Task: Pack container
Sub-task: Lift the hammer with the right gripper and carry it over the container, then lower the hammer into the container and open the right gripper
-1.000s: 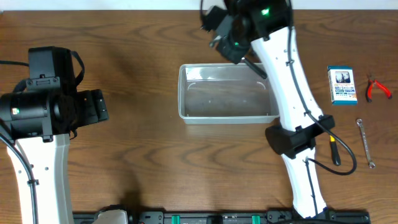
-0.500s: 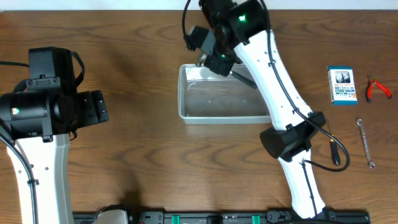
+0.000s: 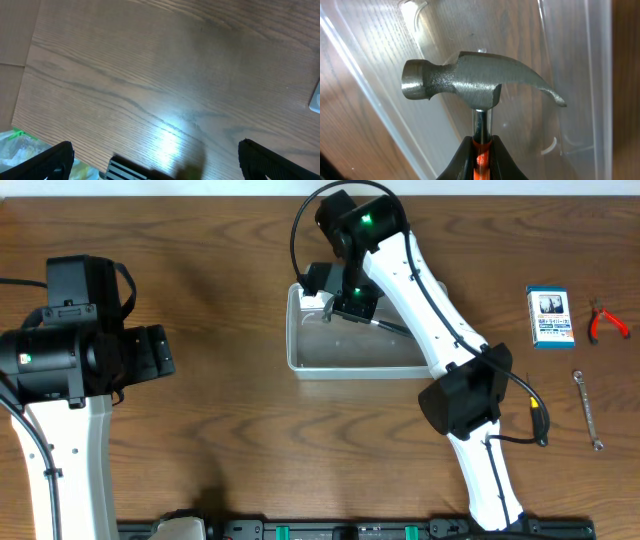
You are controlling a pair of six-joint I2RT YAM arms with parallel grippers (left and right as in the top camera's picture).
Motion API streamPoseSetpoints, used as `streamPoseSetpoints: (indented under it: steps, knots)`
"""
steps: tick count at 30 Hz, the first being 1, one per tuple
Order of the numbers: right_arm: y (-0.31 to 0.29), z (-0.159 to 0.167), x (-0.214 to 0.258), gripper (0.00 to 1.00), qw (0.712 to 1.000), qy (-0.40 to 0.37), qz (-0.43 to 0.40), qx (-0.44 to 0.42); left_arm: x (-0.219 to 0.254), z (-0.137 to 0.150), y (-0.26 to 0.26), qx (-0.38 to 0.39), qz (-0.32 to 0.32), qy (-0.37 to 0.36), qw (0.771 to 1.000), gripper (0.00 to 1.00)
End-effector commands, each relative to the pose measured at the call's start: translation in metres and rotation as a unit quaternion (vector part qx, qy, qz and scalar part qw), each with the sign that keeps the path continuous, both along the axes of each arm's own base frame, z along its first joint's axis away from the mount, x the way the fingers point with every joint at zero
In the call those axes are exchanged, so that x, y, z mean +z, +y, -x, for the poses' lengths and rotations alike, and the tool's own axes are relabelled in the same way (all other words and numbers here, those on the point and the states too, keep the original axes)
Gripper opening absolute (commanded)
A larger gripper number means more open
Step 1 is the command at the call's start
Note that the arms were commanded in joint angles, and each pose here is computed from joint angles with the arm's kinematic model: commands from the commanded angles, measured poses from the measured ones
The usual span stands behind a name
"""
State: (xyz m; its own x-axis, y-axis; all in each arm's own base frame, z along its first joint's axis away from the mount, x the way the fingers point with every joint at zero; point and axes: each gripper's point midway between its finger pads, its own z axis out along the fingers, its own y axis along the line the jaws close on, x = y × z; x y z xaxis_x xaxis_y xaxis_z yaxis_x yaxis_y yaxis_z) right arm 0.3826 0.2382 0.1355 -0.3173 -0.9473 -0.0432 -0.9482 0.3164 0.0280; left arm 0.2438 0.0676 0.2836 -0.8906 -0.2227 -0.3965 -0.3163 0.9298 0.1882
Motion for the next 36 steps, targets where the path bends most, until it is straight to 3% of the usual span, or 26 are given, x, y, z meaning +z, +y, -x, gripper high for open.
streamPoseSetpoints:
  steps: [1,10,28,32,36]
  knots:
    - [0.001,0.005,-0.001,0.06,1.000,0.007,-0.008,0.014,0.002,0.000,0.003,0.008,-0.002,-0.003,1.000,0.98]
    - [-0.003,0.016,-0.036,0.06,0.999,0.048,0.004,0.018,0.002,0.000,0.003,0.008,-0.002,-0.003,1.000,0.98]
    - [0.000,0.006,-0.070,0.11,0.999,0.036,-0.002,0.016,0.001,0.001,0.003,0.008,-0.002,-0.001,1.000,0.98]
    - [0.000,0.004,-0.071,0.25,0.999,0.031,0.000,0.016,0.001,0.001,0.002,0.008,-0.002,-0.001,1.000,0.98]
    - [-0.002,0.002,-0.071,0.29,1.000,0.026,0.005,0.016,0.001,0.001,0.003,0.008,-0.002,-0.001,1.000,0.98]
